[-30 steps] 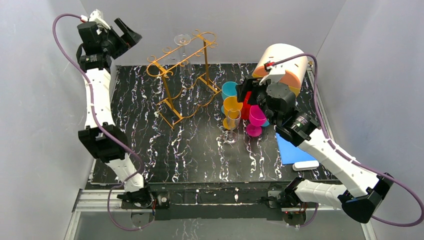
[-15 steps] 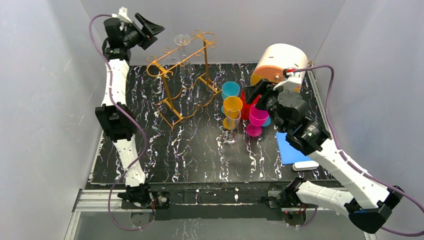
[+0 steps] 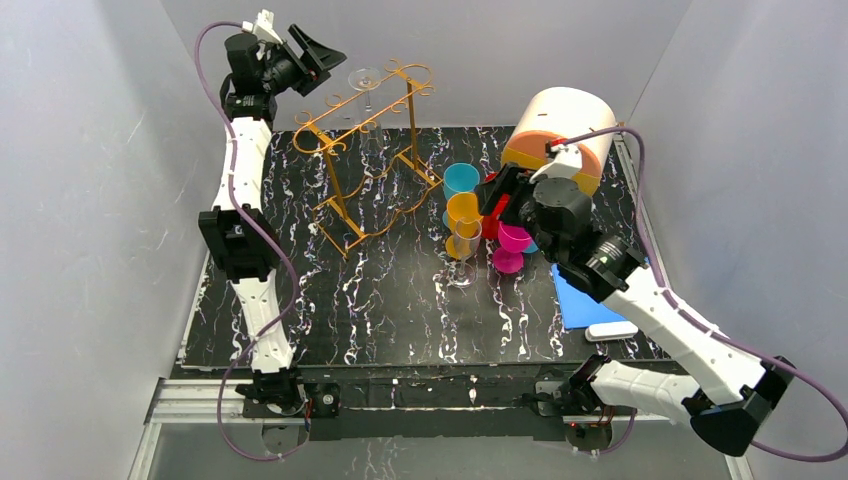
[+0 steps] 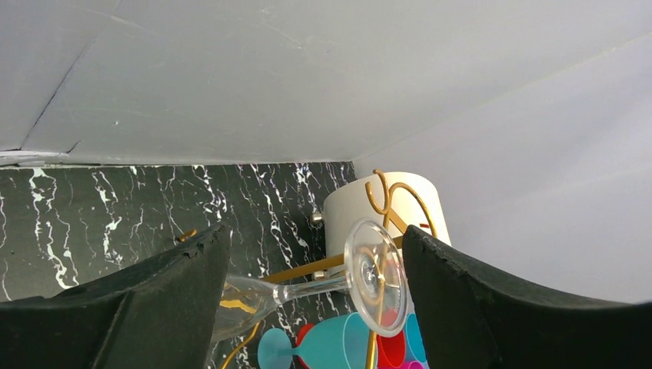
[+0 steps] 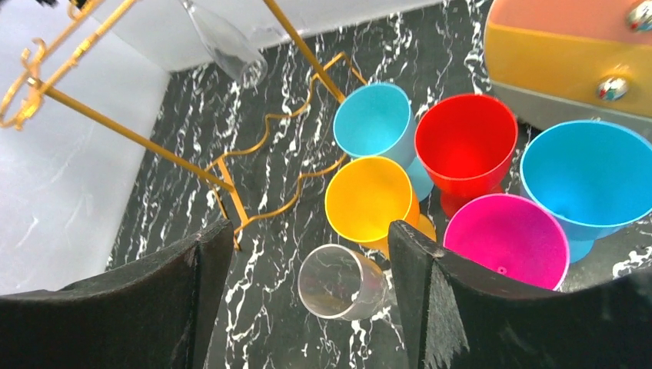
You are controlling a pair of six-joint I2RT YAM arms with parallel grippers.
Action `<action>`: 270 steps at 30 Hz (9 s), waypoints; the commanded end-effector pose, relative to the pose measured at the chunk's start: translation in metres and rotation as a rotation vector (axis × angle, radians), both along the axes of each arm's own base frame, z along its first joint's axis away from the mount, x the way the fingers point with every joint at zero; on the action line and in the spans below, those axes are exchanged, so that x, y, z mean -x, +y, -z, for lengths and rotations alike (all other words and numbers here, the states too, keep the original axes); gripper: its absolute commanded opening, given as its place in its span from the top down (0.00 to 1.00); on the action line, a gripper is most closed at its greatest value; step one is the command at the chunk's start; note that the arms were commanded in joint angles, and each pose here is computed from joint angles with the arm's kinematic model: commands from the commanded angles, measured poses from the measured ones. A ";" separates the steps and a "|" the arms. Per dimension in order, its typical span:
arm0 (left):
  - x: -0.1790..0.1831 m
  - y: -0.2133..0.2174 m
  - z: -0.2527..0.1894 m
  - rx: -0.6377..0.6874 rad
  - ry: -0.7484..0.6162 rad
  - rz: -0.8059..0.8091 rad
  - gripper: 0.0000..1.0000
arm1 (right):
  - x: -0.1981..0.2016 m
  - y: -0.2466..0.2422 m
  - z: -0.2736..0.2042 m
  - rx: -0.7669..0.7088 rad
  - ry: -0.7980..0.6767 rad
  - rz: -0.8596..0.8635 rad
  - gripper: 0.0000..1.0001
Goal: Take the wine glass off the wine glass rack
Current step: Adjust the wine rack at the center of the board, then pick up the wine glass from the wine rack, then place the wine glass at the center of the board.
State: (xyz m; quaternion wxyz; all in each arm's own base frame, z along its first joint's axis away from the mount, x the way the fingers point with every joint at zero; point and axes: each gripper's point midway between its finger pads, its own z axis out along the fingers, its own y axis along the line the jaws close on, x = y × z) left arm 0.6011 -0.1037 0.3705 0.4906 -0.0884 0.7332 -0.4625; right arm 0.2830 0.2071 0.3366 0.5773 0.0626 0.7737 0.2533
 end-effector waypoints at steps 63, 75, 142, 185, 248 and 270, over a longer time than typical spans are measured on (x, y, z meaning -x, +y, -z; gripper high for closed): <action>0.117 -0.037 -0.028 -0.012 -0.104 0.081 0.61 | -0.044 0.087 -0.081 0.016 -0.062 -0.370 0.14; 0.149 -0.032 -0.024 -0.024 -0.079 0.039 0.59 | -0.066 0.130 -0.069 -0.211 0.090 -0.584 0.14; 0.109 -0.035 -0.018 -0.048 -0.091 0.399 0.35 | -0.008 0.089 -0.092 -0.257 0.106 -0.782 0.33; 0.090 -0.030 0.004 -0.214 -0.004 0.226 1.00 | -0.017 0.070 -0.033 -0.121 0.208 -0.648 0.19; 0.071 0.036 -0.098 0.103 -0.256 -0.002 1.00 | -0.014 0.062 -0.090 -0.120 -0.044 -0.640 0.20; 0.180 0.122 -0.008 -0.464 0.060 -0.439 1.00 | -0.035 0.034 -0.092 -0.128 -0.134 -0.421 0.06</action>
